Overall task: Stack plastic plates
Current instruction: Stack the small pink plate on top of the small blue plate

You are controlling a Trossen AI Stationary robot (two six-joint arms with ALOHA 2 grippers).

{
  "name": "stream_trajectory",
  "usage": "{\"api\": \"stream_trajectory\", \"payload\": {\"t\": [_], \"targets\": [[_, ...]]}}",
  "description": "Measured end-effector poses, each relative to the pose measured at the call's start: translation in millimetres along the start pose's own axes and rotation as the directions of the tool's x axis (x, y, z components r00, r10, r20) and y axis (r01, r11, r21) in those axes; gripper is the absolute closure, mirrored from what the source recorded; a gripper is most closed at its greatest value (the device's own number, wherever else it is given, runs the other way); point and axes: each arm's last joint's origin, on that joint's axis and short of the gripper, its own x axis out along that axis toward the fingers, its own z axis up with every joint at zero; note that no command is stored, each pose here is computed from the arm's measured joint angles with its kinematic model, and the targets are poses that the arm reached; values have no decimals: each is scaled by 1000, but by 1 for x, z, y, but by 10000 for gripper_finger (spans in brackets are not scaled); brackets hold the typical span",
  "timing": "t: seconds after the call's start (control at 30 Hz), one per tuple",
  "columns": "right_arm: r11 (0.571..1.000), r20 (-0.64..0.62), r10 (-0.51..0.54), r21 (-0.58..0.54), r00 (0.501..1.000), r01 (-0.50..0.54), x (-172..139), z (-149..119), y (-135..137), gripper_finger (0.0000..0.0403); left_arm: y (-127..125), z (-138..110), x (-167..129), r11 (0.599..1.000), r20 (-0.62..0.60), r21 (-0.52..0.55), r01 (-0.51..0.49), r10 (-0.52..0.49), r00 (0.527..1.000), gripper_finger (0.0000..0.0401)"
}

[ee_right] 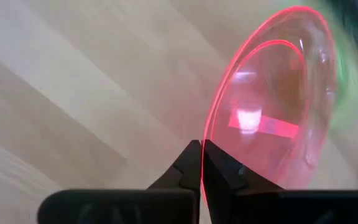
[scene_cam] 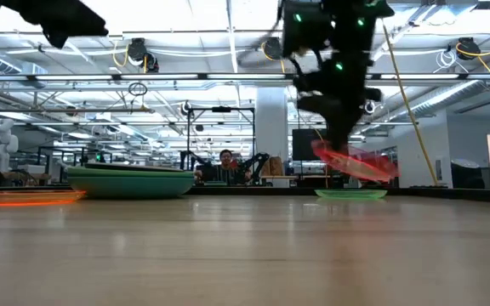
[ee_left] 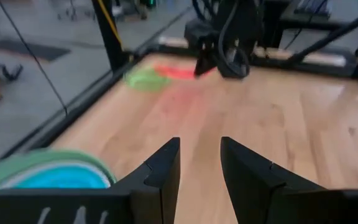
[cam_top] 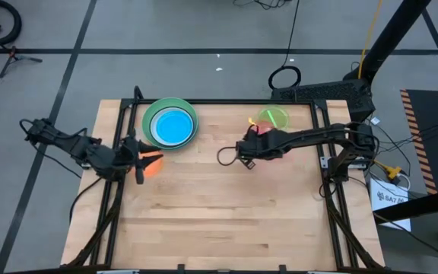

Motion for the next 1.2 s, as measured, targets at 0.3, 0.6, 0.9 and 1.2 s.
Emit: {"api": "stream_trajectory", "payload": {"t": [0.3, 0.6, 0.9, 1.2], "targets": [[971, 343, 217, -168, 914, -168, -37, 53, 20, 402, 10, 11, -16, 997, 139, 61, -52, 44, 989, 279], [932, 479, 327, -306, 815, -194, -34, 112, 40, 402, 20, 12, -27, 996, 189, 63, -66, 53, 981, 279], [853, 488, 442, -489, 753, -184, -21, 169, 77, 403, 25, 14, -34, 996, 224, 61, -64, 48, 973, 279], [784, 514, 442, -619, 736, -38, 4, 198, 113, 403, 25, 14, -34, 996, 222, 61, -63, 48, 974, 279]]}}
